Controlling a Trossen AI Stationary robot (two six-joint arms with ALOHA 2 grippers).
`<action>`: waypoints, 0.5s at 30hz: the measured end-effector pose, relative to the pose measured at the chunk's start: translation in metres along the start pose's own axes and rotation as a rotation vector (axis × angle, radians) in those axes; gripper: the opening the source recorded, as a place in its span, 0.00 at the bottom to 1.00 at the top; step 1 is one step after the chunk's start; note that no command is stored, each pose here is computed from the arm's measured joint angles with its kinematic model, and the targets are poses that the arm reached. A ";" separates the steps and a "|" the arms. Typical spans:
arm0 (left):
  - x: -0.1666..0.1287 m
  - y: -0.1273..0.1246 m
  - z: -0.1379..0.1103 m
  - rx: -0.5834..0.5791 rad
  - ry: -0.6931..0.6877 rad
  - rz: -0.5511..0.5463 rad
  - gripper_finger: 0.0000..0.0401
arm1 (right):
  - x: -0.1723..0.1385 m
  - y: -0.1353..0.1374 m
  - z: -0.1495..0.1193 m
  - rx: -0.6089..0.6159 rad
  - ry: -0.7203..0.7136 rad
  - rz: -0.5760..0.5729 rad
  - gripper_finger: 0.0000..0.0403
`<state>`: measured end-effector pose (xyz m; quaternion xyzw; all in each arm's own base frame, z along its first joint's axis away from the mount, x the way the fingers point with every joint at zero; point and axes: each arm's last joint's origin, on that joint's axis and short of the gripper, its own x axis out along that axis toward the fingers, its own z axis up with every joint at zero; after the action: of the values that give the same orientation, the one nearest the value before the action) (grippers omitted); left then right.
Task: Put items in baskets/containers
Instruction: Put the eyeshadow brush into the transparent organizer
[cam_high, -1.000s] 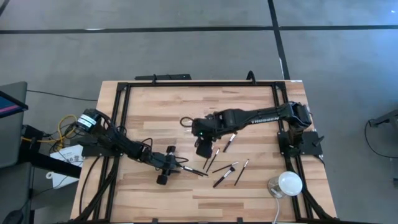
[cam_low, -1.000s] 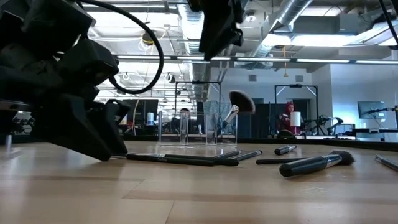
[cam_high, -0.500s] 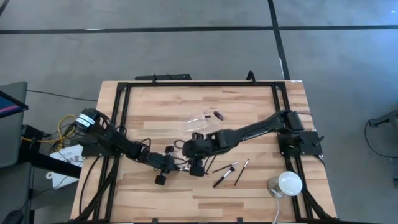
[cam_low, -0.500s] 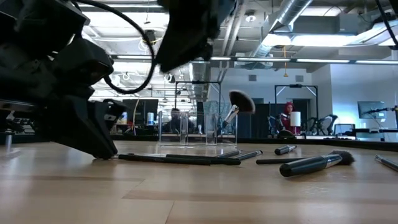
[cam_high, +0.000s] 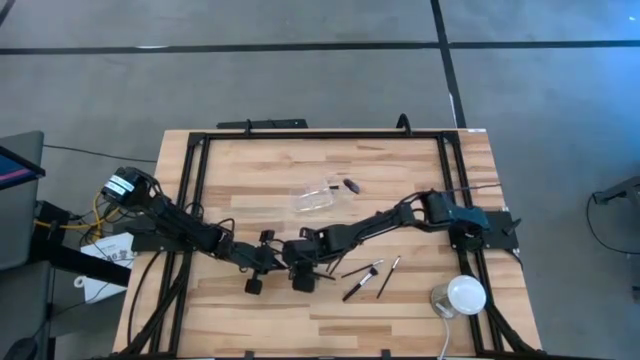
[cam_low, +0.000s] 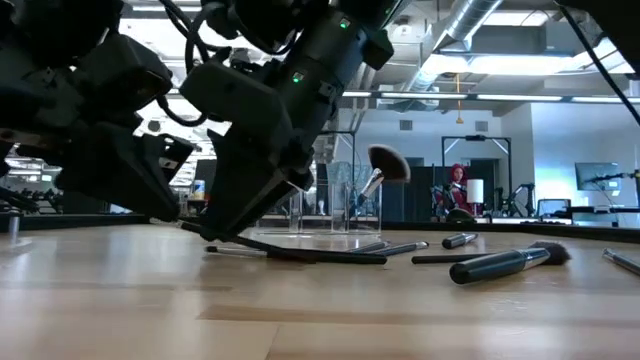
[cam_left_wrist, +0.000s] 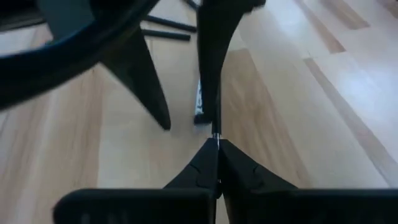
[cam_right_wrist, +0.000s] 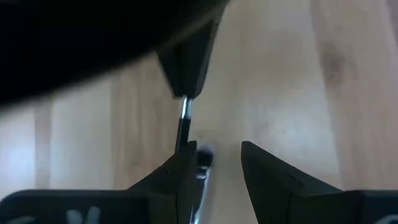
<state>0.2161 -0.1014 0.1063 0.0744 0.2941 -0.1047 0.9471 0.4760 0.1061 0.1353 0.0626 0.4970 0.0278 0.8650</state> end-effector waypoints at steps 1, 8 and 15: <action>0.000 0.000 0.000 0.000 0.003 0.009 0.01 | 0.000 -0.001 0.001 0.002 -0.004 0.000 0.29; 0.000 0.001 0.000 0.000 0.003 0.020 0.01 | -0.019 -0.006 0.012 0.016 -0.053 0.012 0.29; 0.000 0.000 0.000 0.009 0.005 -0.012 0.02 | -0.028 -0.001 0.015 0.013 -0.051 0.069 0.29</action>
<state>0.2162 -0.1016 0.1060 0.0769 0.2966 -0.1117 0.9453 0.4744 0.1006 0.1665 0.0859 0.4726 0.0531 0.8755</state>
